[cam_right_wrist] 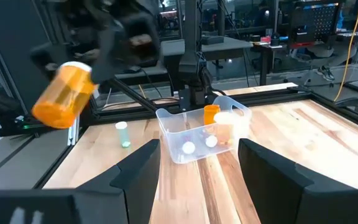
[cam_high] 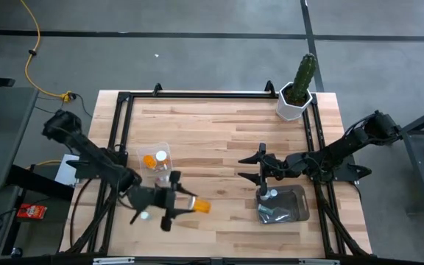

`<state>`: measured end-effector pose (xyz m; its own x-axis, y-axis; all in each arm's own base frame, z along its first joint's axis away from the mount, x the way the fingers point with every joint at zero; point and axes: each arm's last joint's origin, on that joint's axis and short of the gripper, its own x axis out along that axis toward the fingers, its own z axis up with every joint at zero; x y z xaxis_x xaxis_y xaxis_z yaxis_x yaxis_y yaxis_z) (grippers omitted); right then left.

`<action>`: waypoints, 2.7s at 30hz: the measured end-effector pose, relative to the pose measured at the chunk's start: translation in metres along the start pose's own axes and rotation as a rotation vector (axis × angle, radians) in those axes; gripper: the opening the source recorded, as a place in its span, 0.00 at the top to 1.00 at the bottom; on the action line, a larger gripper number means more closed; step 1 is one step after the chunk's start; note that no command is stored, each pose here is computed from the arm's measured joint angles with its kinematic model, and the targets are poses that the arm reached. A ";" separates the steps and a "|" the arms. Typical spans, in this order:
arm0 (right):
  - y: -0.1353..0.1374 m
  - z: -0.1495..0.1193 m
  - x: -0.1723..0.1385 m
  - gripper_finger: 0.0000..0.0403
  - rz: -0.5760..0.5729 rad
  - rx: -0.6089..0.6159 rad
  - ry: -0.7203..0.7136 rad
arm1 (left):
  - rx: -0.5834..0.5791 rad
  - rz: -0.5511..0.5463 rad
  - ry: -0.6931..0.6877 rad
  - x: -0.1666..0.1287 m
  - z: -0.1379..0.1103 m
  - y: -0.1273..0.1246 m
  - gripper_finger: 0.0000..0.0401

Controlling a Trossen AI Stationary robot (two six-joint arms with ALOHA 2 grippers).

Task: Pick and place medicine bottles into bin by pill shape (circle, oval)
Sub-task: Put the orange capsule bottle into the transparent bin

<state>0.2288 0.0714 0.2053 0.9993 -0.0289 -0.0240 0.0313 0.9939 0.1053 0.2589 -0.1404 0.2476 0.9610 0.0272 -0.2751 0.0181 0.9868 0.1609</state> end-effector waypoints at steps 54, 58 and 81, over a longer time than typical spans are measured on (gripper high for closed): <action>0.000 -0.002 0.000 0.48 0.011 0.039 0.020 | -0.262 0.415 -0.158 -0.083 -0.024 0.034 0.51; 0.000 -0.002 0.000 0.48 0.006 0.053 0.020 | -0.375 0.374 -0.160 -0.109 -0.025 0.041 0.51; 0.000 -0.002 0.000 0.48 0.001 0.053 0.019 | -0.510 0.363 1.103 -0.096 -0.033 0.068 0.51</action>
<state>0.2289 0.0716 0.2033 0.9988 -0.0251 -0.0423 0.0315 0.9870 0.1578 0.1591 -0.0711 0.2539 0.1442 0.1841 -0.9723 -0.5416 0.8370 0.0782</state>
